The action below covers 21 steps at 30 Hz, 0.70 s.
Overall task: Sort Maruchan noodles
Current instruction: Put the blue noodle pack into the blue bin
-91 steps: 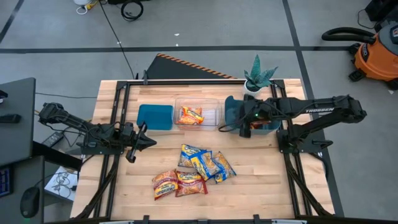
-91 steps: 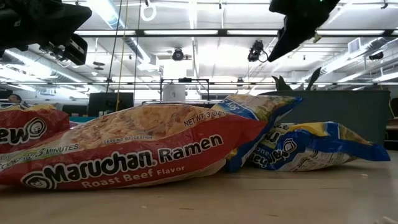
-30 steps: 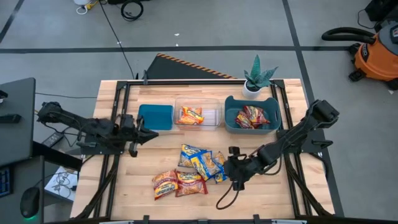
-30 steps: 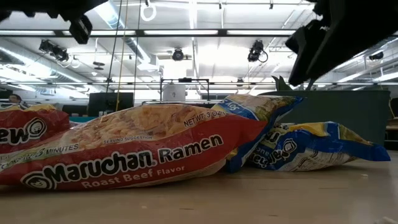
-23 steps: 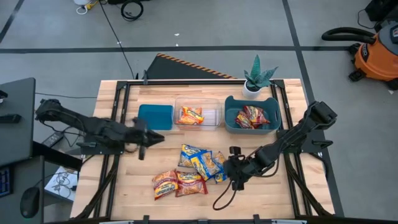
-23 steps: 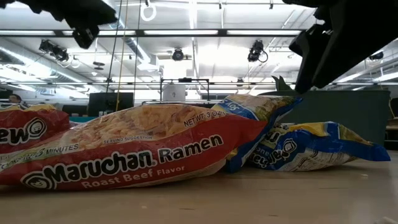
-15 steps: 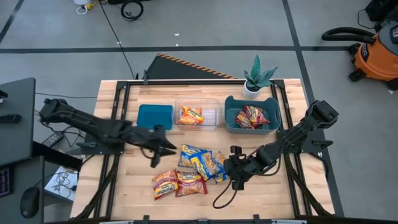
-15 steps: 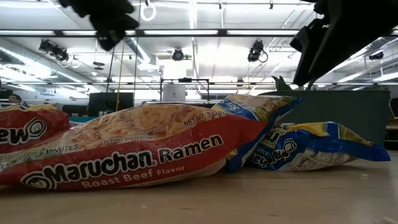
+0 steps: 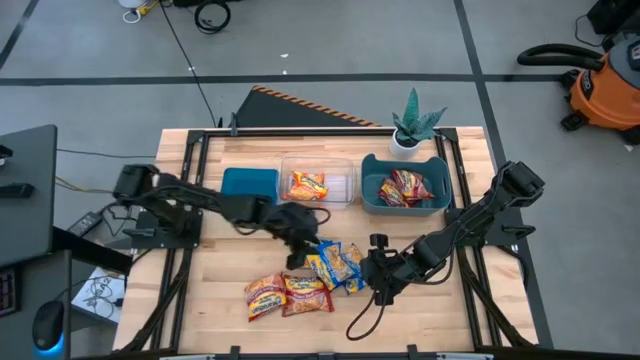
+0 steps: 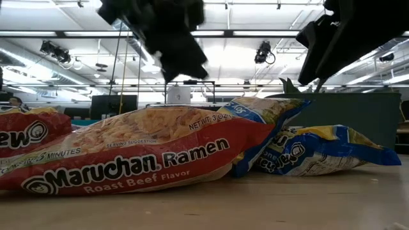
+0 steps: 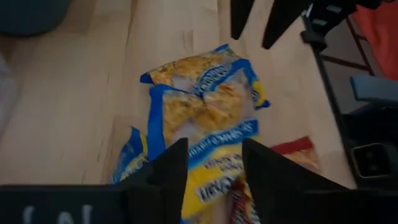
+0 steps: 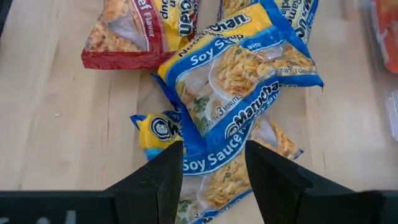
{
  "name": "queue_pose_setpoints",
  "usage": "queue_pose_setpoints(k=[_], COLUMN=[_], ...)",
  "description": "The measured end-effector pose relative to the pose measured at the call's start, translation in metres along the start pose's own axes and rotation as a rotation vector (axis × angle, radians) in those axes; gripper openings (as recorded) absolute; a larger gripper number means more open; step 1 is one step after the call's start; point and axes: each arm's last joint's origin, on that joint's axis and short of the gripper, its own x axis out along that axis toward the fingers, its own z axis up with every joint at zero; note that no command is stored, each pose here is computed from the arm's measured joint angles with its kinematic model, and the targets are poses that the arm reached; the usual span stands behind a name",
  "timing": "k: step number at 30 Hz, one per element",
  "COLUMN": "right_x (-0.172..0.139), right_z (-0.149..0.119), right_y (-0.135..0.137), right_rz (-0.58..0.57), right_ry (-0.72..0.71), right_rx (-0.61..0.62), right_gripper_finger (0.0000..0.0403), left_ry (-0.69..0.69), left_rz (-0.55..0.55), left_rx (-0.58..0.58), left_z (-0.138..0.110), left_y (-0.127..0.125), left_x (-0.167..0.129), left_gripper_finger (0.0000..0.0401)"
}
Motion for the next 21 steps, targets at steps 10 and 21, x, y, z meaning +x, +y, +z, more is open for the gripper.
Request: queue_pose_setpoints(k=[10, 21], right_x=[-0.006, -0.008], right_z=[-0.012, -0.014], right_y=[0.004, 0.006], right_rz=[-0.124, -0.149], right_ry=[0.021, 0.011], right_rx=[-0.048, -0.061], right_gripper_finger=[0.0176, 0.0175], left_ry=[0.077, 0.100], left_rz=[-0.084, -0.133], left_rx=[-0.043, -0.031], left_z=[-0.007, -0.019], left_y=[0.050, 0.054], left_x=[0.044, 0.066], left_gripper_finger=[0.0233, 0.0159])
